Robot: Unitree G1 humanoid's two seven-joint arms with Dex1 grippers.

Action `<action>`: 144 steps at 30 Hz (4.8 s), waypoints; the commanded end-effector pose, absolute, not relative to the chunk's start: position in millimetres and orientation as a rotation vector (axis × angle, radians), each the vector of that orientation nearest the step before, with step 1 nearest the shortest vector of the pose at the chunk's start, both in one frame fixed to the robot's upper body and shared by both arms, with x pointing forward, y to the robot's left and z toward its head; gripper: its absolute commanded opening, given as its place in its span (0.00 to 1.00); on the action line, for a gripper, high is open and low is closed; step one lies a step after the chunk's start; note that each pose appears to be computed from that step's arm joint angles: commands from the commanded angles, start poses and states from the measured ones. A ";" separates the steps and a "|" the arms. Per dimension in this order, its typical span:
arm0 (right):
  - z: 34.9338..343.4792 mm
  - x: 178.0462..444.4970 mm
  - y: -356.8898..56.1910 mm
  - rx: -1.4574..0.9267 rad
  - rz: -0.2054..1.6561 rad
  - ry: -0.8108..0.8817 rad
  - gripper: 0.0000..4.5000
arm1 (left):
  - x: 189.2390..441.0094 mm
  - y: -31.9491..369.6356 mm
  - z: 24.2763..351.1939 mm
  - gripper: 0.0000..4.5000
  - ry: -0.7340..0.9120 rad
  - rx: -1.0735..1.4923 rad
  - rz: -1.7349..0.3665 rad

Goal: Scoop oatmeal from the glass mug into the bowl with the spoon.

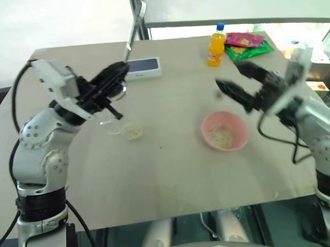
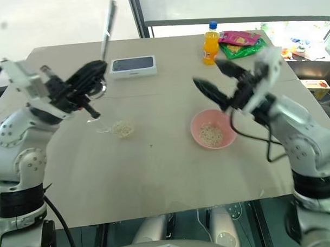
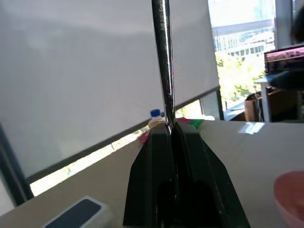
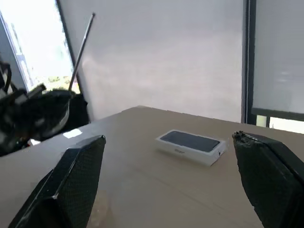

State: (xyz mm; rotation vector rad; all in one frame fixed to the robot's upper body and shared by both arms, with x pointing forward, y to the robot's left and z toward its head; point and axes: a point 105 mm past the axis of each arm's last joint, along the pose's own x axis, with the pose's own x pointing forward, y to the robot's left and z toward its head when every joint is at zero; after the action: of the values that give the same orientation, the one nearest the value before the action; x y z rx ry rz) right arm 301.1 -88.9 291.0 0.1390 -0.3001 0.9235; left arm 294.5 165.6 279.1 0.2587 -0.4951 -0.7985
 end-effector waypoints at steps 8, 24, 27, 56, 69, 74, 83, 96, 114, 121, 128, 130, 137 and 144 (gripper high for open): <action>302.0 314.0 -31.2 0.394 0.986 -0.155 1.00 | 308.8 129.0 247.4 0.02 -0.463 0.452 -0.883; 307.4 316.1 -16.3 0.453 1.030 -0.121 0.40 | 320.3 117.9 239.3 0.00 -0.477 0.418 -0.885; 306.3 319.1 -18.4 0.452 1.011 -0.122 0.07 | 318.6 114.5 240.8 0.00 -0.497 0.428 -0.889; 311.5 387.2 -131.7 0.478 0.692 -0.184 0.00 | 266.5 211.5 237.5 0.62 -0.506 0.051 -0.192; 303.2 399.1 -156.9 0.432 0.613 -0.189 0.00 | 242.1 269.0 160.5 0.62 -0.330 0.149 0.057; 303.1 396.9 -155.4 0.438 0.609 -0.199 0.00 | 251.9 275.0 137.6 0.62 -0.246 0.178 0.039; 307.2 388.0 -149.7 0.433 0.623 -0.222 0.00 | 276.3 272.9 140.8 0.62 -0.241 0.236 -0.017; 298.8 386.7 -156.8 0.437 0.586 -0.226 0.00 | 289.2 261.6 146.7 0.62 -0.263 0.216 -0.055; 294.1 387.3 -155.2 0.423 0.584 -0.224 0.00 | 295.8 273.5 140.1 0.07 -0.224 0.163 -0.013; 294.6 386.6 -155.0 0.427 0.582 -0.231 0.00 | 301.6 269.9 139.9 0.07 -0.218 0.147 -0.030; 319.4 369.3 -124.1 0.404 0.727 -0.273 0.00 | 323.6 249.1 157.0 0.07 -0.264 0.177 -0.134; 326.9 365.9 -115.4 0.405 0.754 -0.284 0.00 | 332.1 240.3 159.7 0.07 -0.275 0.190 -0.168; 335.1 360.0 -101.3 0.401 0.804 -0.298 0.00 | 347.3 222.1 161.0 0.07 -0.305 0.170 -0.237; 343.0 353.9 -97.0 0.408 0.822 -0.317 0.00 | 363.5 207.6 165.2 0.03 -0.313 0.173 -0.275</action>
State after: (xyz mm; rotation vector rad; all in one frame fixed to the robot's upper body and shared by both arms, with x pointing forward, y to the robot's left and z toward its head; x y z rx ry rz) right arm 369.2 -101.7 318.9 0.4248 -0.2329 0.7722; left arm 360.2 213.3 147.9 0.1557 -0.2469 -0.2630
